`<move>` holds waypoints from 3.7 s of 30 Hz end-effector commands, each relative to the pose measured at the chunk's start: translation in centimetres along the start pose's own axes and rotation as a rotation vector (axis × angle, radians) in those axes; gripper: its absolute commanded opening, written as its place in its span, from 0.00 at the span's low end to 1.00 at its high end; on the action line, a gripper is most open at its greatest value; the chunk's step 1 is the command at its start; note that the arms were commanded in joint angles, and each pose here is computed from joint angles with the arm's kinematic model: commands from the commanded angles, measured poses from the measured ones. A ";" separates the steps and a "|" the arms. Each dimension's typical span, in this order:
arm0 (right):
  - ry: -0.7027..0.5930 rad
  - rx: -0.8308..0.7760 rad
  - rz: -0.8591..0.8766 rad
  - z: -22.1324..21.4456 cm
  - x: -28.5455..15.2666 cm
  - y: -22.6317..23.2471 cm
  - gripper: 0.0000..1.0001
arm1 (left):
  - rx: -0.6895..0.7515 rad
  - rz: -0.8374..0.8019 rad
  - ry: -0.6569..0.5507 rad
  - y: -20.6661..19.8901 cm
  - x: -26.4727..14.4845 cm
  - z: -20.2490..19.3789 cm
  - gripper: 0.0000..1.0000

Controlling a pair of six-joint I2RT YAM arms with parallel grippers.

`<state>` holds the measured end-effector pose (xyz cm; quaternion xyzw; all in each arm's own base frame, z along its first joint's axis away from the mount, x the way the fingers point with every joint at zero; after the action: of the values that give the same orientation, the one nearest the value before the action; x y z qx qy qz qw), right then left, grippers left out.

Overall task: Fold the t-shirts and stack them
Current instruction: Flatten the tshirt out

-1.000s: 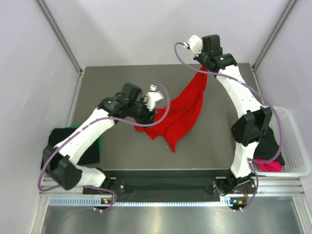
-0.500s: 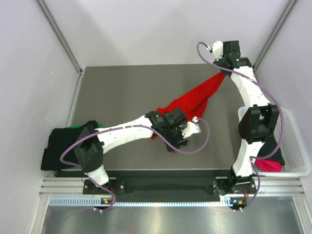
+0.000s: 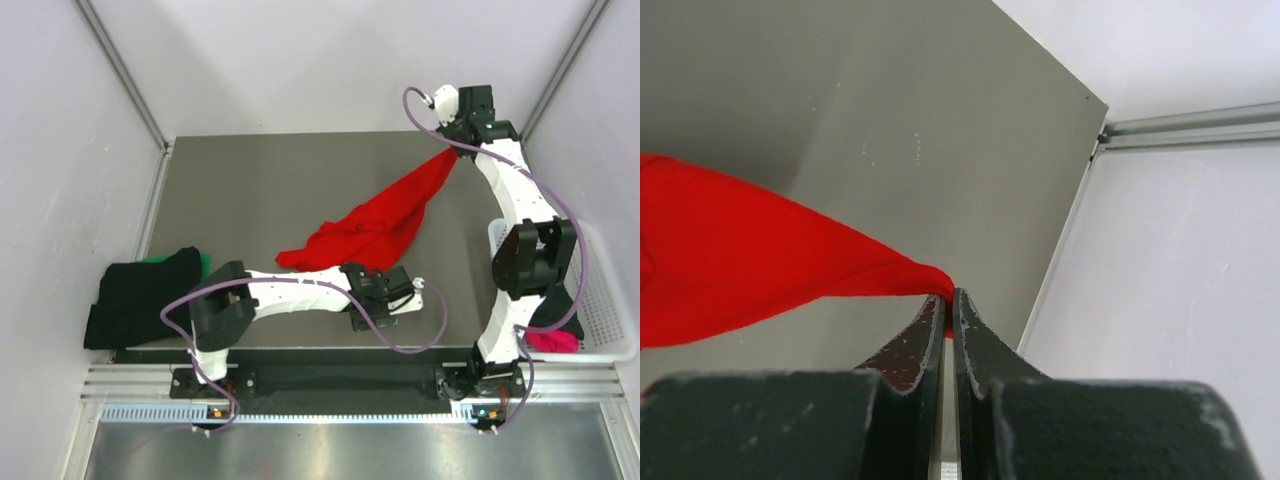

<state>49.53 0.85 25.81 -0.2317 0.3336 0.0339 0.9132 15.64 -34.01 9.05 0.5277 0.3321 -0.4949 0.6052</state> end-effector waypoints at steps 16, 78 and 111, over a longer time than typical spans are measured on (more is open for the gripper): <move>-0.112 0.053 -0.024 0.7 -3.6 -1.8 0.00 | -0.030 0.266 0.098 5.8 0.7 0.6 0.00; -1.187 0.223 -0.237 -6.4 -60.1 -3.6 0.00 | -0.402 1.393 -0.647 7.1 -55.7 -21.8 0.00; -0.228 0.042 0.026 -3.1 -1.5 -2.2 0.00 | -0.342 0.936 0.058 30.8 -10.9 -28.2 0.00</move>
<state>43.26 -2.51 22.17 -0.1922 0.2755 0.0931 0.9373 41.56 -5.29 19.00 0.5514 0.2077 -0.1531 0.7933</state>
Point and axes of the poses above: each gripper's point midway between its finger pads, its own x axis out along the fingers, its own y axis along the line the jaws close on, z = x × y, the point moved 3 cm from there along -x, back along the fingers, and after that the axes turned 13 degrees about x, right-handed, at the moved point
